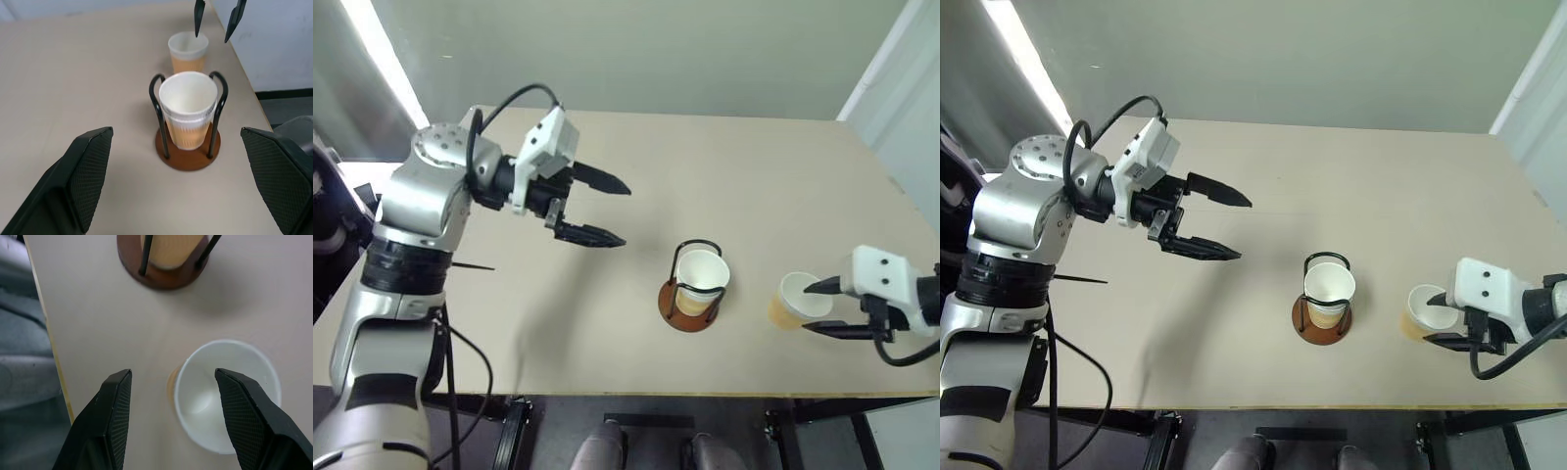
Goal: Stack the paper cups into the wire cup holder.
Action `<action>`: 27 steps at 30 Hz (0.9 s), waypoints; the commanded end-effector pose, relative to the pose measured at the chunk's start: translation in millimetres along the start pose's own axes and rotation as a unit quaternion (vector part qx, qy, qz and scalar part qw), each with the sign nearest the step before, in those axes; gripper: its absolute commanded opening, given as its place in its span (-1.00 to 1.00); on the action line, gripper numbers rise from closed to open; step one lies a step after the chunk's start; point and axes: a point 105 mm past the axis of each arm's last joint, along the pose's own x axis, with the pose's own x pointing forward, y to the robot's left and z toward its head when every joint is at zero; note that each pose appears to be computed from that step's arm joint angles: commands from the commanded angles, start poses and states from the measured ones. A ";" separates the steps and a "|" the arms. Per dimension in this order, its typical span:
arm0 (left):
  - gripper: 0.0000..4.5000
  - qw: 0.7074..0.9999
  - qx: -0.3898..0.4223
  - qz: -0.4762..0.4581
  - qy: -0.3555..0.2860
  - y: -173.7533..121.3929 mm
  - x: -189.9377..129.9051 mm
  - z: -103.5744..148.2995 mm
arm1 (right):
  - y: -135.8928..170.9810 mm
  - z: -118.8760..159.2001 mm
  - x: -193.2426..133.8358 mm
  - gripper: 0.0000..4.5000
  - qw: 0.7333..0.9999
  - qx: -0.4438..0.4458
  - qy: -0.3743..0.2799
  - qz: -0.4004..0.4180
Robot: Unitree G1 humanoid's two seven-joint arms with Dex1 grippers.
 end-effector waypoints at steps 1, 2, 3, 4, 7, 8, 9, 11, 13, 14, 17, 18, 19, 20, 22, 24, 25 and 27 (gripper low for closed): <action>0.99 0.999 0.029 0.028 -0.005 0.1 -11.8 13.8 | -4.2 -2.5 3.8 0.20 1.000 -0.020 0.007 -0.004; 0.99 0.999 0.029 0.031 -0.004 -0.2 -12.3 13.1 | -4.8 -2.9 5.8 0.20 1.000 -0.021 0.006 -0.003; 0.99 0.999 0.028 0.033 -0.004 -0.9 -12.3 12.5 | -6.0 -3.4 8.0 0.20 1.000 -0.022 0.005 -0.003; 0.99 0.999 0.028 0.037 -0.002 -1.3 -12.8 11.2 | -7.5 -4.6 11.2 0.20 1.000 -0.026 0.007 -0.003; 0.99 0.999 0.025 0.044 0.001 -2.5 -14.1 8.7 | -10.1 -5.8 17.4 0.20 0.999 -0.033 0.008 0.001; 0.99 0.999 0.024 0.046 0.002 -2.9 -14.5 7.7 | -10.7 -4.1 19.2 0.20 0.999 -0.033 0.002 0.003; 0.99 0.999 0.022 0.047 0.005 -3.6 -15.2 6.3 | -11.1 -1.9 21.2 0.20 0.999 -0.033 -0.004 0.006; 0.99 0.999 0.020 0.047 0.008 -4.8 -16.3 4.4 | -12.1 -0.1 24.2 0.20 0.999 -0.036 -0.006 0.009; 0.99 0.999 0.018 0.050 0.009 -5.2 -17.5 3.9 | -12.8 0.4 26.2 0.20 0.999 -0.038 -0.006 0.011; 0.99 0.999 0.018 0.051 0.010 -5.4 -18.1 3.8 | -12.8 0.6 27.0 0.20 0.999 -0.039 -0.007 0.013; 0.99 0.998 0.016 0.054 0.012 -5.6 -20.1 2.7 | -11.7 -0.7 29.4 0.20 0.999 -0.042 -0.004 0.020; 0.99 0.998 0.016 0.056 0.013 -5.6 -20.8 2.4 | -11.4 -1.5 29.9 0.20 0.999 -0.042 -0.002 0.021; 0.99 0.998 0.015 0.057 0.014 -5.5 -21.5 1.9 | -10.7 -2.3 30.2 0.20 0.999 -0.042 -0.001 0.023; 0.99 0.998 0.015 0.059 0.015 -5.2 -22.1 1.6 | -10.1 -2.9 30.5 0.20 0.999 -0.042 0.000 0.025; 0.99 0.998 0.015 0.062 0.016 -4.8 -22.7 1.1 | -9.3 -4.0 31.4 0.20 0.999 -0.042 0.003 0.026; 1.00 0.998 0.015 0.063 0.015 -4.8 -22.6 0.9 | -9.8 -5.9 32.0 0.12 0.999 -0.044 0.008 0.024; 1.00 0.998 0.015 0.063 0.016 -4.9 -22.6 0.6 | -9.7 -6.6 32.4 0.03 0.999 -0.044 0.010 0.024; 1.00 0.998 0.016 0.064 0.016 -4.8 -22.3 0.3 | -9.7 -7.4 32.7 -0.21 0.999 -0.044 0.012 0.024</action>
